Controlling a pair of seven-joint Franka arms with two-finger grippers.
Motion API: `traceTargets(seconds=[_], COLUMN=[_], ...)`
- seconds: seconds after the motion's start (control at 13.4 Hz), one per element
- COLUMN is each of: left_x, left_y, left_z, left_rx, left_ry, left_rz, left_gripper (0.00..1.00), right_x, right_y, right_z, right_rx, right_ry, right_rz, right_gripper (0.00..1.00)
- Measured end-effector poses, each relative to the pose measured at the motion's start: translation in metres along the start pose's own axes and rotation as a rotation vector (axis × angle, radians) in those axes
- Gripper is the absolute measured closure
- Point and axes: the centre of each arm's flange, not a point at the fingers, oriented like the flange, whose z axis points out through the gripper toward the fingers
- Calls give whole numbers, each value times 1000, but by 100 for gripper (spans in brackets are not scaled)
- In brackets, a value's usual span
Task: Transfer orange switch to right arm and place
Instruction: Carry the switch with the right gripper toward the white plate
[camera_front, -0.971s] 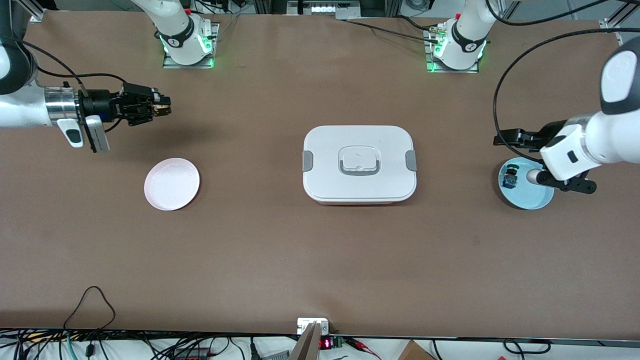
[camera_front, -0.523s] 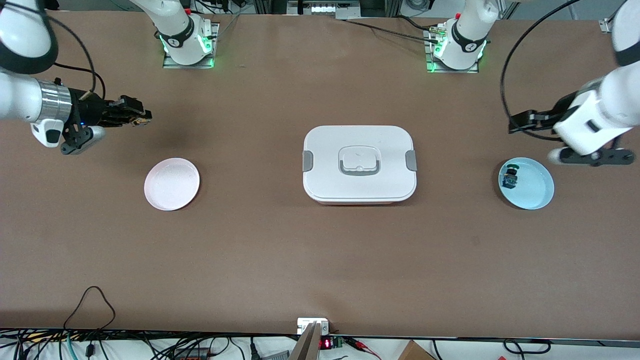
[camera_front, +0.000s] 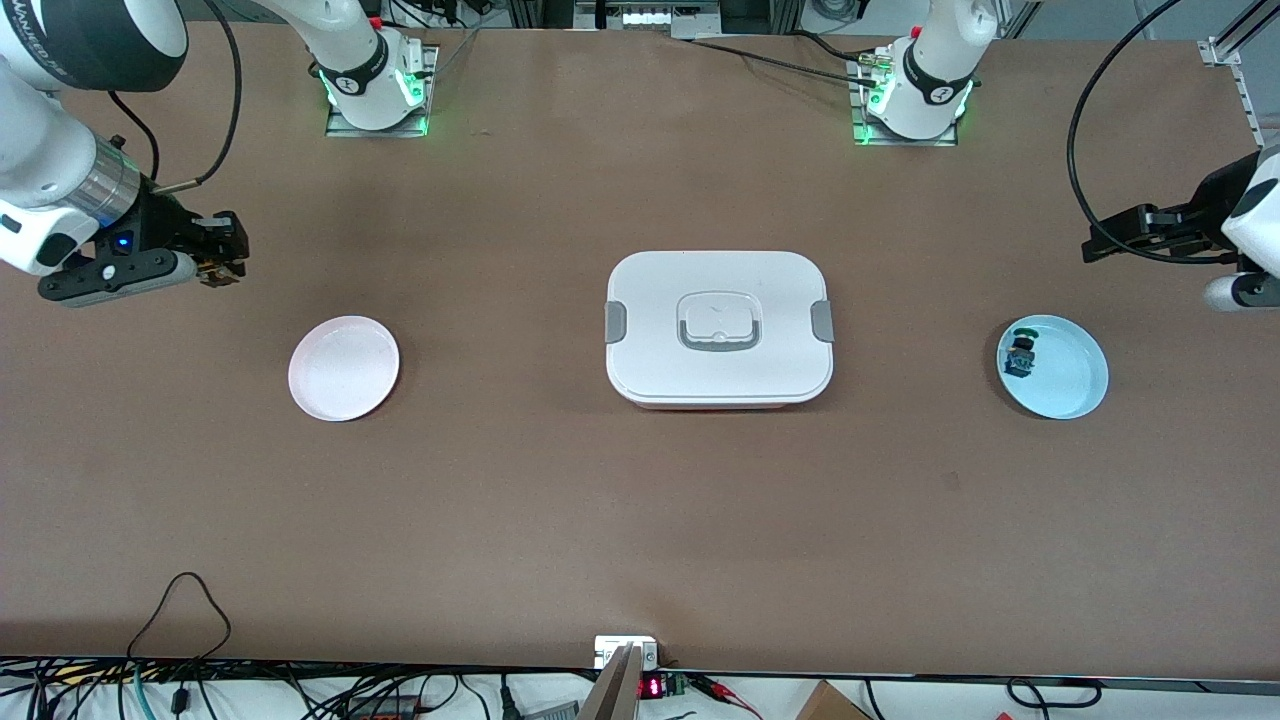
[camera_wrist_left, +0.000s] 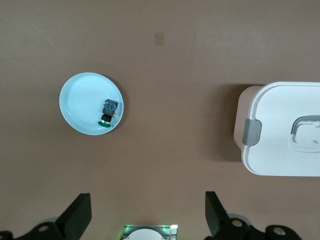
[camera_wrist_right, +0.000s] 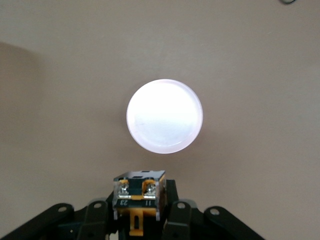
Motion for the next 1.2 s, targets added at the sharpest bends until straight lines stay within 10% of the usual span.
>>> traceTargets(seconds=[1.2], left_x=[0], left_y=[-5], left_z=[-10], left_rx=[-28], left_ry=[59], left_rz=[12], left_gripper=[0], right_x=[16], right_y=[2], right_z=[86], right_rx=[9], right_ry=[20], right_rz=[19], right_gripper=[66])
